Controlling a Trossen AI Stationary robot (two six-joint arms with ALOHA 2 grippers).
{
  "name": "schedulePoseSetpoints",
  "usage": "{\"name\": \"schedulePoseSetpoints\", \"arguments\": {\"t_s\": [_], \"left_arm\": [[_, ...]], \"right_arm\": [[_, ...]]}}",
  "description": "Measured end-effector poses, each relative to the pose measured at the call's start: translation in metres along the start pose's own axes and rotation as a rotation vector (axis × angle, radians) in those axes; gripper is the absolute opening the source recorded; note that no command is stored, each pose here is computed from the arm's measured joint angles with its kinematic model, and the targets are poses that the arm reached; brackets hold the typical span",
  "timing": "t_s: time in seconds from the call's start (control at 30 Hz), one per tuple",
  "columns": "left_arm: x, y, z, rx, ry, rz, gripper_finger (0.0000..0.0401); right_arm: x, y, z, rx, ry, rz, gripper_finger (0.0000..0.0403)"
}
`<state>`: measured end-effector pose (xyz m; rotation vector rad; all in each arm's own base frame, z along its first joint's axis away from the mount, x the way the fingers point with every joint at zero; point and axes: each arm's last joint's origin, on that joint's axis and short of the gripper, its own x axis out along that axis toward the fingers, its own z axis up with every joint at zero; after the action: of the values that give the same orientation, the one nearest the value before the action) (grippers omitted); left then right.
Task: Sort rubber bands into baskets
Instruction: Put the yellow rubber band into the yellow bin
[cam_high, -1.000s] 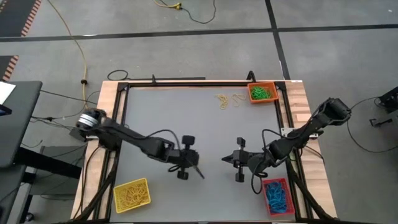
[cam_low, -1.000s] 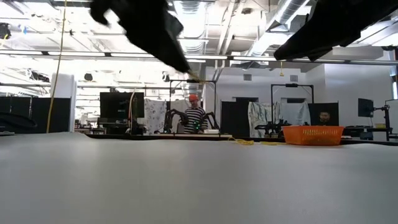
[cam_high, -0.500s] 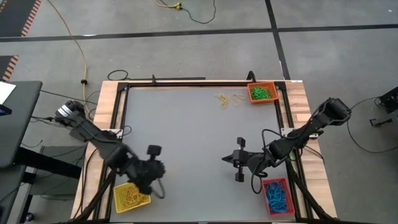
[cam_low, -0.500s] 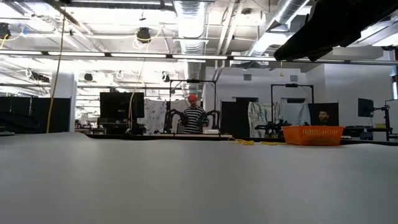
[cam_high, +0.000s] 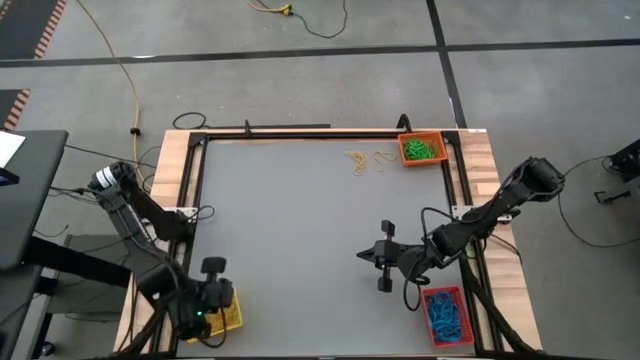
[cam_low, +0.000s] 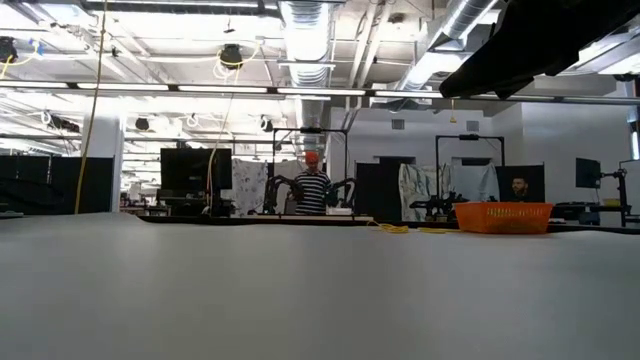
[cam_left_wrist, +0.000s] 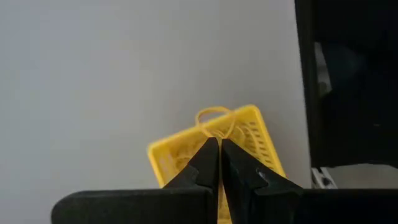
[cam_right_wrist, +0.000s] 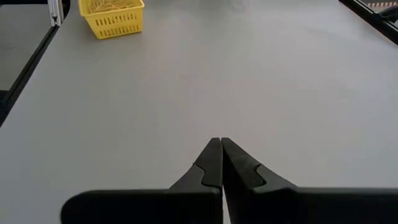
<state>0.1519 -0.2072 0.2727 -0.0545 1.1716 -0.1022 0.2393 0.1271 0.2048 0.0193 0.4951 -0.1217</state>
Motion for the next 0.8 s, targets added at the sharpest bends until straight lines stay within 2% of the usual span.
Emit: {"name": "schedulePoseSetpoints", "arguments": {"t_s": [0.2,0.4,0.67,0.8], "left_arm": [[0.005,-0.011,-0.010,-0.045,0.026,0.003,0.0000],[0.019,-0.020,-0.017,-0.074,0.119,0.014,0.0000],[0.041,-0.024,-0.025,-0.090,0.272,0.090,0.0000],[0.050,-0.027,-0.027,-0.084,0.300,0.115,0.0011]], "right_arm": [[0.000,0.000,0.000,-0.001,0.002,-0.001,0.0027],[0.000,0.000,-0.001,0.005,0.008,-0.004,0.0027],[0.000,-0.001,-0.001,0.008,0.010,-0.009,0.0027],[0.000,-0.002,-0.002,0.009,0.014,-0.032,0.0031]]}}
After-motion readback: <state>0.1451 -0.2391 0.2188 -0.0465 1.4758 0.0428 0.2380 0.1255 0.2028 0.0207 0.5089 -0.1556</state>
